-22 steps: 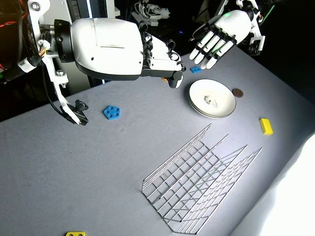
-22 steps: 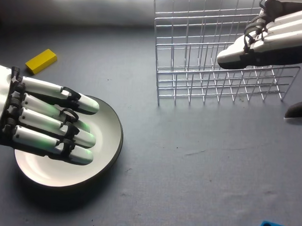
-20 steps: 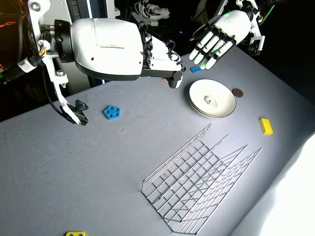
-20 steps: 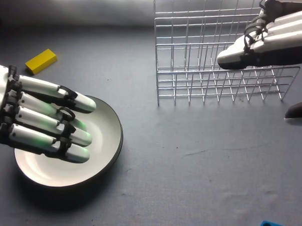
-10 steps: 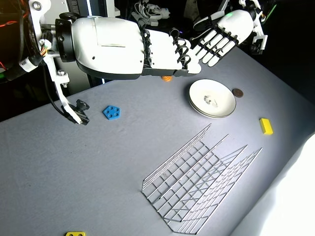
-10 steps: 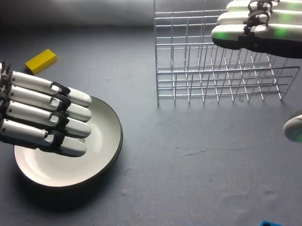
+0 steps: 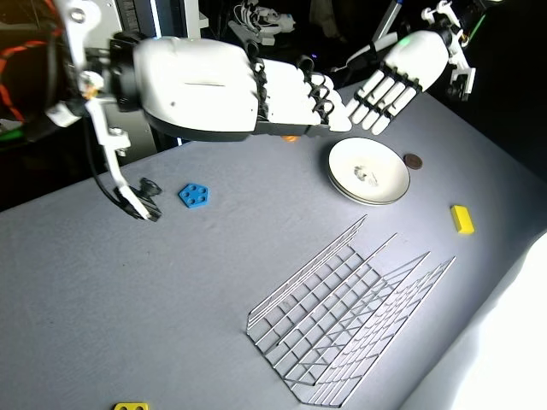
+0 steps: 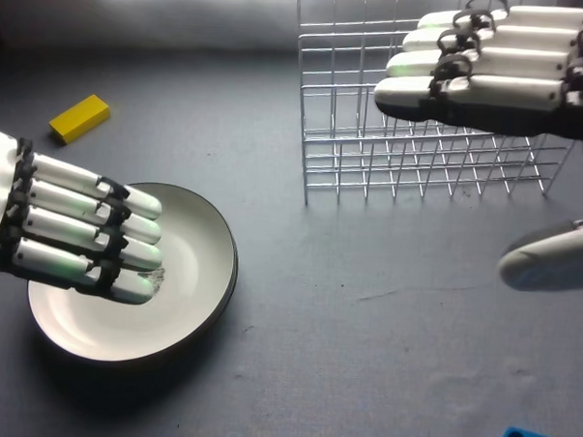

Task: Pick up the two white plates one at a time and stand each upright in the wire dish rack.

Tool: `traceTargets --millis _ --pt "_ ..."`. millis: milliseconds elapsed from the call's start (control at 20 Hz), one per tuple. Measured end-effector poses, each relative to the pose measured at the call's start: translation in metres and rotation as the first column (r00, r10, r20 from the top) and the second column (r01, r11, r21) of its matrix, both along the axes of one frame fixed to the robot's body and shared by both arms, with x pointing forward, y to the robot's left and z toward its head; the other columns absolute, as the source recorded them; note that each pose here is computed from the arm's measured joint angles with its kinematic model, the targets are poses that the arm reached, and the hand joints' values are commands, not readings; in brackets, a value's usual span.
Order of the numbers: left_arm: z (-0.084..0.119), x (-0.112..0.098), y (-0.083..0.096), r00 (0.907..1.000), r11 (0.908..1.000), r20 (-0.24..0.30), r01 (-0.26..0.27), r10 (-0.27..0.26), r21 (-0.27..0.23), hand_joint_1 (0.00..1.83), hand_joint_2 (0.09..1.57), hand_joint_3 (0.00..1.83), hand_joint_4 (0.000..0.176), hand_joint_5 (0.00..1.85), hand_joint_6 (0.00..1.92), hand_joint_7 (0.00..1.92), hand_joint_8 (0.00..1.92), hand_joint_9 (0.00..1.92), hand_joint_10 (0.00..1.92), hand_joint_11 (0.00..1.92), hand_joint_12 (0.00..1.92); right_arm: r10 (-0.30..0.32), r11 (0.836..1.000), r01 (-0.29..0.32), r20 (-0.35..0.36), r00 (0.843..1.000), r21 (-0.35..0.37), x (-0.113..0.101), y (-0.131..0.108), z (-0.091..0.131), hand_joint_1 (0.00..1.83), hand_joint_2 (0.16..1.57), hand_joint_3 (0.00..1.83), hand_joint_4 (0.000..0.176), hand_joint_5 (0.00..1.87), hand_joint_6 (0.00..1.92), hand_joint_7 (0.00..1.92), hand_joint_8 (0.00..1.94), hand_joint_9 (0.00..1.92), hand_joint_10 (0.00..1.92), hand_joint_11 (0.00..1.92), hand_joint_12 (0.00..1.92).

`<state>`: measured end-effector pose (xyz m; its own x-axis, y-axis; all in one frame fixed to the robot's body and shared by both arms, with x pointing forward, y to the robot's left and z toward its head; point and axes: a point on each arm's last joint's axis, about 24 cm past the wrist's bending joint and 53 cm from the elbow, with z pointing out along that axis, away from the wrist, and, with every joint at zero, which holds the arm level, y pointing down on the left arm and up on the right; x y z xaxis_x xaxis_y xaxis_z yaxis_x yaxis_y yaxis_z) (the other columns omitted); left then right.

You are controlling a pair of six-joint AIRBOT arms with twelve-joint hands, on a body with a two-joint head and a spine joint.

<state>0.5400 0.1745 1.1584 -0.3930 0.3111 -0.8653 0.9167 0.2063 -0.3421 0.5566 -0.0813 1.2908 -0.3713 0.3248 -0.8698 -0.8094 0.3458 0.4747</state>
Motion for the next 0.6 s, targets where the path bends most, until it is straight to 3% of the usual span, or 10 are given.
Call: traceTargets --millis 200,450,600 --pt "-0.024 0.007 0.007 0.9992 0.9982 -0.031 -0.022 0.024 0.055 0.00 1.01 0.02 0.000 0.06 0.02 0.02 0.01 0.01 0.00 0.01 0.00 -0.089 0.992 0.091 -0.018 0.996 0.086 0.020 -0.001 0.003 0.00 1.13 0.00 0.000 0.02 0.00 0.00 0.00 0.00 0.00 0.00 0.00" --pt "-0.039 0.006 0.012 0.9978 0.9953 -0.053 -0.034 0.039 0.091 0.00 1.00 0.01 0.000 0.02 0.00 0.00 0.00 0.00 0.00 0.01 0.00 -0.049 0.994 0.048 0.010 0.999 0.099 0.012 0.013 0.002 0.00 1.13 0.00 0.000 0.01 0.00 0.00 0.00 0.00 0.00 0.00 0.00" --pt "-0.049 0.007 0.015 0.9969 0.9924 -0.060 -0.044 0.051 0.115 0.00 1.00 0.01 0.000 0.01 0.00 0.00 0.00 0.00 0.00 0.00 0.00 -0.072 0.985 0.073 -0.007 0.997 0.159 0.018 0.012 0.008 0.00 1.13 0.00 0.000 0.00 0.00 0.00 0.00 0.00 0.00 0.00 0.00"
